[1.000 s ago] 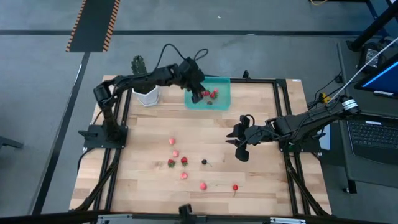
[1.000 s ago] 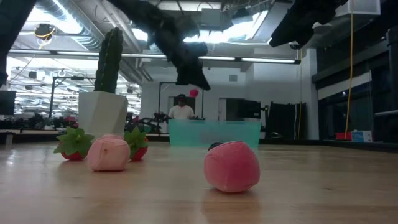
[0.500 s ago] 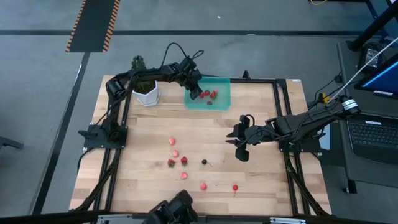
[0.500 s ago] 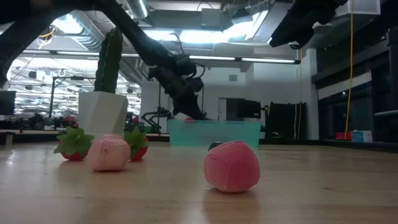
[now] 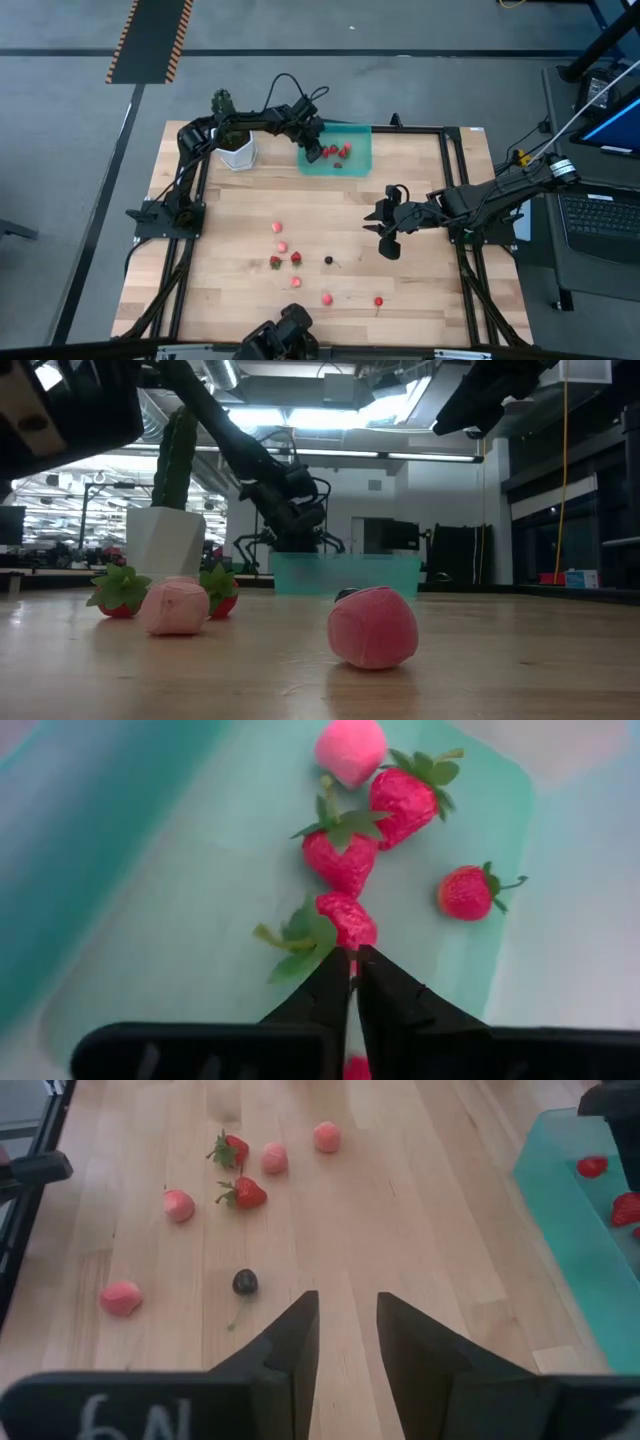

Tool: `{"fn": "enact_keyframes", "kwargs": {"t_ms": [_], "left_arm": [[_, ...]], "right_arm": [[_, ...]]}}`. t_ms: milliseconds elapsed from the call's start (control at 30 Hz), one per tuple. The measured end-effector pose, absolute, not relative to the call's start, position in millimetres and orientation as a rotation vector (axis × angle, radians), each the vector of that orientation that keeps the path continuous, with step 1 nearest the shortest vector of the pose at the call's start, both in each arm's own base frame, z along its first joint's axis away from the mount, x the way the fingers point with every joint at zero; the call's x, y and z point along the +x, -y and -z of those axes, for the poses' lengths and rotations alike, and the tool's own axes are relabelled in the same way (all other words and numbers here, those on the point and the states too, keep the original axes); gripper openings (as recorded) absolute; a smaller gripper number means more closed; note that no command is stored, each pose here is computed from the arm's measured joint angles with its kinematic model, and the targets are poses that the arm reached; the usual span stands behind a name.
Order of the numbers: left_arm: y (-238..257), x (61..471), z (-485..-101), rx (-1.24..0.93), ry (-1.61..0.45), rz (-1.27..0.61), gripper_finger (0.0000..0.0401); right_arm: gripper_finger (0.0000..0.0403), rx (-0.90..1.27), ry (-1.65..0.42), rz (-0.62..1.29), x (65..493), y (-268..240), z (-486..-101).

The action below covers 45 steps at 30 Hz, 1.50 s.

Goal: Pick and placing Produce into tupperware
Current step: Put the top red cherry into the container, then put the black cherry into the container

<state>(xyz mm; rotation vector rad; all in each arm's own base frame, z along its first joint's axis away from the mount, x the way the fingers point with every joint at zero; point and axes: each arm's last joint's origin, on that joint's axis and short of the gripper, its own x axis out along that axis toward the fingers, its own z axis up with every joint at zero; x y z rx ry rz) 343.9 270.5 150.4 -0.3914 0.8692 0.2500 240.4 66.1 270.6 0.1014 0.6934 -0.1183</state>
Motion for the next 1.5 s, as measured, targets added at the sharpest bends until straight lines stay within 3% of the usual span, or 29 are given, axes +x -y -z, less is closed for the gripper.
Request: {"fn": "enact_keyframes", "kwargs": {"t_ms": [333,567,833,1167,1500], "left_arm": [[-274,359,-190,-0.352,-0.879,-0.290,0.0094],[-259,360,-235,-0.427,-1.046,-0.237,0.0124],[-229,349,-266,-0.514,-1.223,-0.212,0.0107],[-165,324,-313,-0.396,-1.438,-0.244,0.0082],[-98,273,-340,-0.317,-1.316,-0.205,0.0078]], "right_arm": [[0.0106,0.122,-0.694,0.126,240,-66,-270],[0.0106,0.122,-0.695,0.126,240,-66,-270],[0.0106,0.129,-0.694,0.128,240,-66,-270],[0.0106,0.154,-0.687,0.134,241,-66,-271],[0.0106,0.162,-0.663,0.130,242,-67,-273]]}}
